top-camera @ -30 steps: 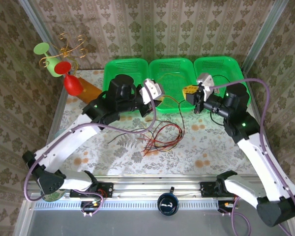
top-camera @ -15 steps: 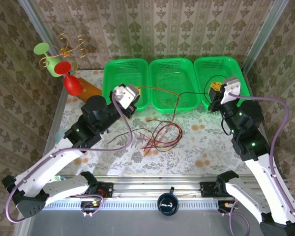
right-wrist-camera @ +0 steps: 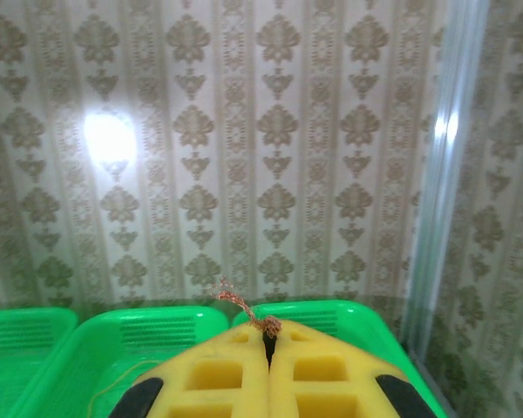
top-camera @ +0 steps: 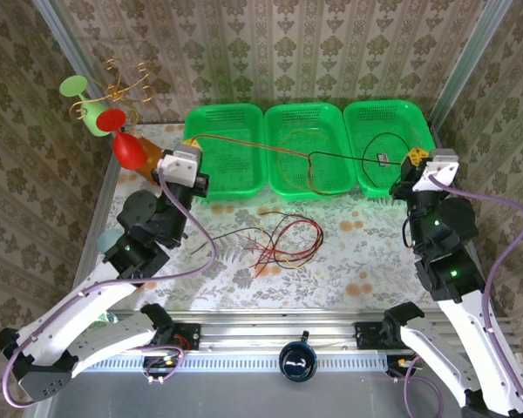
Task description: Untangle the cables
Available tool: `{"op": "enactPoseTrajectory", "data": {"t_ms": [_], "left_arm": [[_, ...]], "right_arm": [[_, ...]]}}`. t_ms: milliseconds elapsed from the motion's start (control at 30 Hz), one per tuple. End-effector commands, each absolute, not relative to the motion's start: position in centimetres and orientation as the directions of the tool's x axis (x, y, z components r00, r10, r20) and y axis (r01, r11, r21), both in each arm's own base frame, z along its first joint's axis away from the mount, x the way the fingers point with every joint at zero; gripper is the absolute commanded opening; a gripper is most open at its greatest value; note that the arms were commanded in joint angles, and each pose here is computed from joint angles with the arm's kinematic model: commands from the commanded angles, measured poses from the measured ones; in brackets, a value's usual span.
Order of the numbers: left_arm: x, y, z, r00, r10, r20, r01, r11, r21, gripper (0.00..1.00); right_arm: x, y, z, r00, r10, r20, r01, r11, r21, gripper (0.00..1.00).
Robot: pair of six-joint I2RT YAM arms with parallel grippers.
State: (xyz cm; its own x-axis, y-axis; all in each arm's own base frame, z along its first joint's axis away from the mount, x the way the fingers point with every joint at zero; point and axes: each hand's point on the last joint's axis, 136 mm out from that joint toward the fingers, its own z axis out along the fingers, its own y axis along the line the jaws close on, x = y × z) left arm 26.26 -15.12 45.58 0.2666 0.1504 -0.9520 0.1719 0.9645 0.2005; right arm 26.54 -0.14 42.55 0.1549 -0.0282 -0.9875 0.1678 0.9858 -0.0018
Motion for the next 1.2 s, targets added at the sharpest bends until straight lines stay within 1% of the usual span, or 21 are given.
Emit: {"op": "enactPoseTrajectory", "data": {"t_ms": [0,167,400,500,667,767,900,1167], "left_arm": [[24.8,-8.5,48.5,0.333,0.047,-0.942,-0.072,0.997,0.025,0.00],[23.4,-5.3,48.9,0.378,0.010,-0.926,-0.160,0.986,-0.055,0.00],[22.1,-2.7,49.0,0.394,0.024,-0.919,-0.233,0.970,-0.074,0.00],[21.7,-1.8,48.9,0.392,0.029,-0.920,-0.261,0.962,-0.081,0.00],[21.0,-0.2,48.7,0.391,0.025,-0.920,-0.308,0.945,-0.105,0.00],[20.7,0.4,48.5,0.390,0.021,-0.921,-0.327,0.938,-0.117,0.00],[21.1,-0.1,48.1,0.377,0.014,-0.926,-0.303,0.947,-0.109,0.00],[23.3,-5.0,48.0,0.332,-0.001,-0.943,-0.092,0.995,-0.033,0.00]], "right_arm": [[24.6,-4.2,43.6,0.218,-0.033,-0.975,0.376,0.925,0.053,0.00],[22.9,-6.9,43.4,0.246,-0.037,-0.969,0.510,0.855,0.097,0.00],[20.9,-10.2,42.4,0.252,-0.035,-0.967,0.646,0.750,0.141,0.00],[20.3,-11.6,41.3,0.252,-0.007,-0.968,0.693,0.699,0.175,0.00],[18.9,-14.2,39.1,0.267,0.053,-0.962,0.777,0.579,0.247,0.00],[18.5,-15.1,37.8,0.267,0.080,-0.960,0.801,0.536,0.268,0.00],[19.0,-15.2,36.6,0.267,0.129,-0.955,0.783,0.548,0.294,0.00],[21.8,-13.1,36.4,0.232,0.176,-0.957,0.665,0.689,0.288,0.00]]}}
